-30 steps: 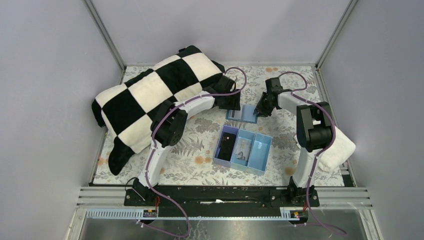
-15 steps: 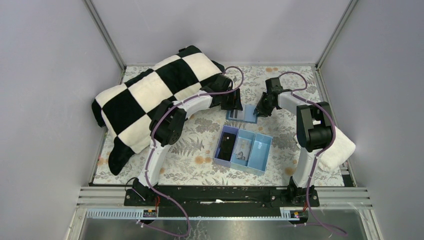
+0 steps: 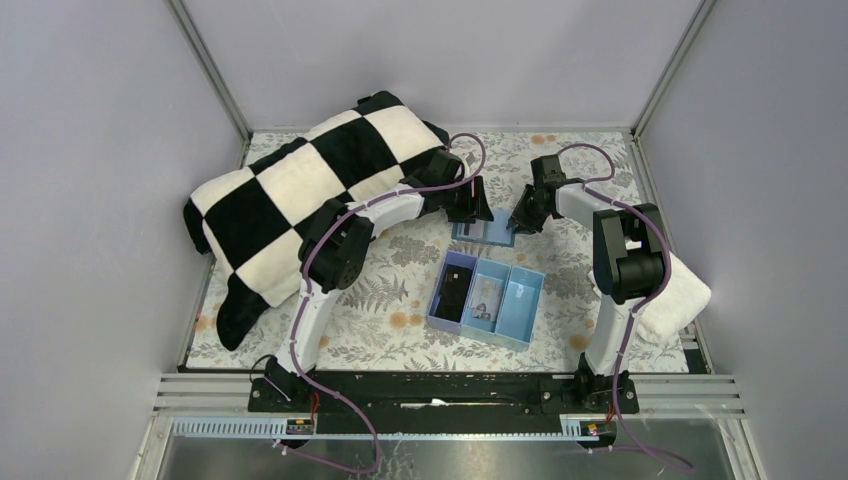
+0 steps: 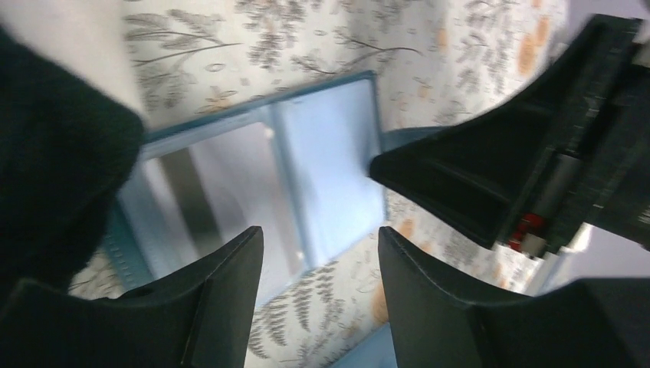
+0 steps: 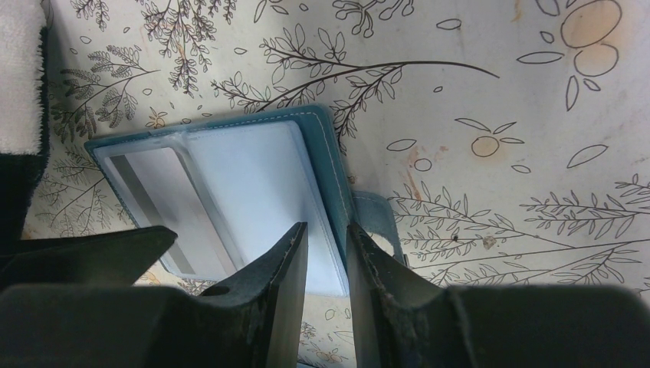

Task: Take the credit cards out of the card holder
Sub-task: Remove the credit card from the card holder.

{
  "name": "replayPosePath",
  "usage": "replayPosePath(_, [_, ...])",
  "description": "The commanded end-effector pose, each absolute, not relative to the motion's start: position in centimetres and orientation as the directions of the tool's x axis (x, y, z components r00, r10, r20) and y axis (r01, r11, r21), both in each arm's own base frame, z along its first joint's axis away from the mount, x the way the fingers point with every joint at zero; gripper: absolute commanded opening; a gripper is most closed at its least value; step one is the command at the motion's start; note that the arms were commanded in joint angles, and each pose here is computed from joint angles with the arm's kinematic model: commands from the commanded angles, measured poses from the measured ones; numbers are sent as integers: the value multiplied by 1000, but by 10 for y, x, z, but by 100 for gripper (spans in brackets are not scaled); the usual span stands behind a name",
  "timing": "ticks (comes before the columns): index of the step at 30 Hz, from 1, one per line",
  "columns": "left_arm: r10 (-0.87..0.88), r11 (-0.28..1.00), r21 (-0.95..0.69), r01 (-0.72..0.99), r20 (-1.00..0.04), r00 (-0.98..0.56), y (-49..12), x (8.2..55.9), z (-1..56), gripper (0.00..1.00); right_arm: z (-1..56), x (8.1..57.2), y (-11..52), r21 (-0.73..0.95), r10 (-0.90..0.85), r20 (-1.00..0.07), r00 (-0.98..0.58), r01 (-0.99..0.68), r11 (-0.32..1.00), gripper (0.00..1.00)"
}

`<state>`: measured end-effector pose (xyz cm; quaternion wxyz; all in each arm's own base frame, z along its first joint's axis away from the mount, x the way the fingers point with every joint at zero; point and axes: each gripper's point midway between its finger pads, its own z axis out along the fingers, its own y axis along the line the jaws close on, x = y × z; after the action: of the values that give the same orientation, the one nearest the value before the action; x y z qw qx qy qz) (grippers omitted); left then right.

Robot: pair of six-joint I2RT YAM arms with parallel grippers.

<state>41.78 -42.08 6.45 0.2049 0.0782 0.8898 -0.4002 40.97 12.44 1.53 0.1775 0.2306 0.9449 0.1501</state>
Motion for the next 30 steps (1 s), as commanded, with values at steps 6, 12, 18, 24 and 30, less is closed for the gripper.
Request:
replayPosePath(6, [-27,820,-499,281,-523,-852,-387,444,75,63,-6,399,127,344,487,-209,-848,402,849,33])
replayPosePath(12, [-39,851,-456,259,-548,-836,-377,447,70,63,-5,397,126,341,488,-210,-848,404,849,33])
replayPosePath(18, [-39,840,-481,251,-516,-856,-381,442,63,63,-9,395,127,344,489,-202,-848,406,847,33])
replayPosePath(24, [-26,844,-475,248,-499,-866,-382,439,54,62,-9,395,127,346,490,-202,-848,406,846,33])
replayPosePath(30, [-11,857,-458,236,-473,-881,-382,438,40,63,-9,396,129,353,491,-197,-849,406,843,33])
